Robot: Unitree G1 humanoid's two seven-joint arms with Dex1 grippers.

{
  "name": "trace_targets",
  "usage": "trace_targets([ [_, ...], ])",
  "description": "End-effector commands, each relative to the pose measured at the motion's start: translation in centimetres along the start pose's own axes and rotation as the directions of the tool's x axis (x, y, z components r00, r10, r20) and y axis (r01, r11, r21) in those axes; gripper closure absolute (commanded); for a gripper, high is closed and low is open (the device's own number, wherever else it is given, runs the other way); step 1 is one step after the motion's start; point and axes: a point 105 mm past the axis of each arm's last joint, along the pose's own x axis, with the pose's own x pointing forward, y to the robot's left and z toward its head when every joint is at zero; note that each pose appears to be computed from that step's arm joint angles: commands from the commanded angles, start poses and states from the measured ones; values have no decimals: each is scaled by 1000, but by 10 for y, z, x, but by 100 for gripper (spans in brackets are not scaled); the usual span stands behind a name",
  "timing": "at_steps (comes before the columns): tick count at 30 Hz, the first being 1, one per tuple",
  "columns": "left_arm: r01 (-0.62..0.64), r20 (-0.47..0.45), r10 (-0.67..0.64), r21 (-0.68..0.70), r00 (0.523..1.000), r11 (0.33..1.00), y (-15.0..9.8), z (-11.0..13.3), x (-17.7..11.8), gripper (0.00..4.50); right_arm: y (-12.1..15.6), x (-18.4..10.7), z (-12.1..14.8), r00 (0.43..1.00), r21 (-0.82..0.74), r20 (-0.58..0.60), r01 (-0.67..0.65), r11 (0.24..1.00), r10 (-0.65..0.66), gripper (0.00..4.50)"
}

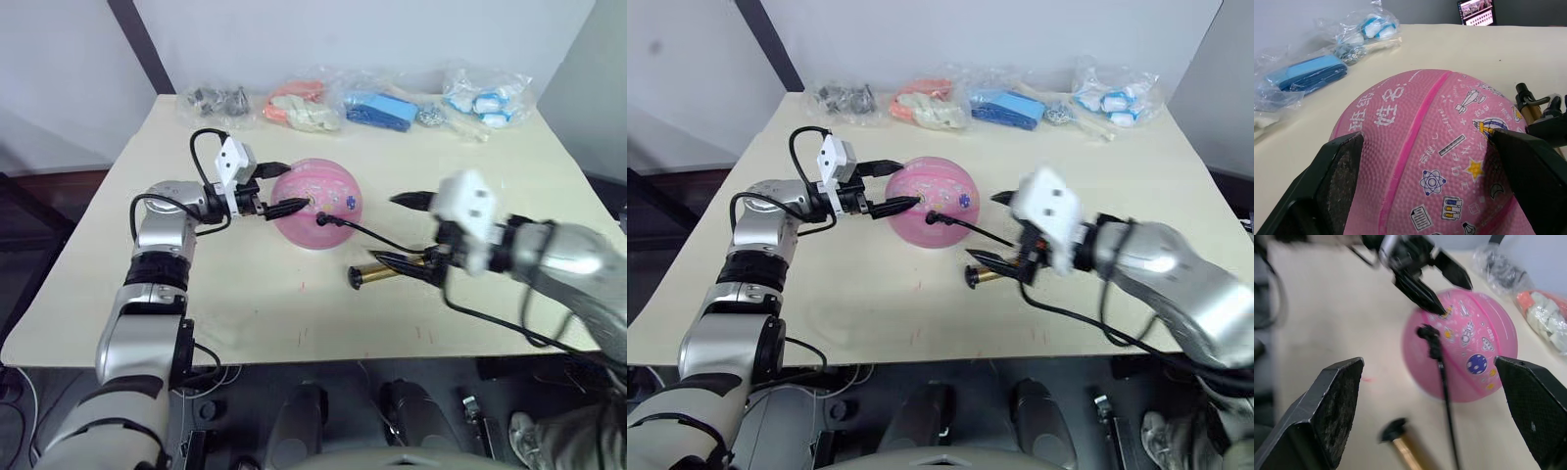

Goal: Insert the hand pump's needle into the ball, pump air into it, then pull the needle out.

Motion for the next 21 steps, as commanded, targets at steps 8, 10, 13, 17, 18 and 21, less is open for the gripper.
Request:
trace_targets([
  [8,-47,-90,44,-21,995,999,3,-16,0,3,-2,50,14,997,-208,-58,-68,976,58,171],
  [10,-48,-89,46,-21,995,999,2,-15,0,3,-3,54,15,997,-203,-60,-62,977,51,171],
  [13,-53,-91,51,-20,995,998,2,-16,1,3,-6,60,9,993,-252,-111,-56,966,29,171],
  [17,-56,-93,54,-20,994,998,2,-16,1,3,-4,65,15,994,-238,-105,-65,969,41,171],
  [18,-57,-93,55,-19,994,998,2,-16,1,3,-1,67,19,994,-227,-98,-70,971,49,171],
  [21,-58,-92,56,-15,994,998,2,-15,2,3,-1,69,12,983,-254,-181,-57,966,10,171],
])
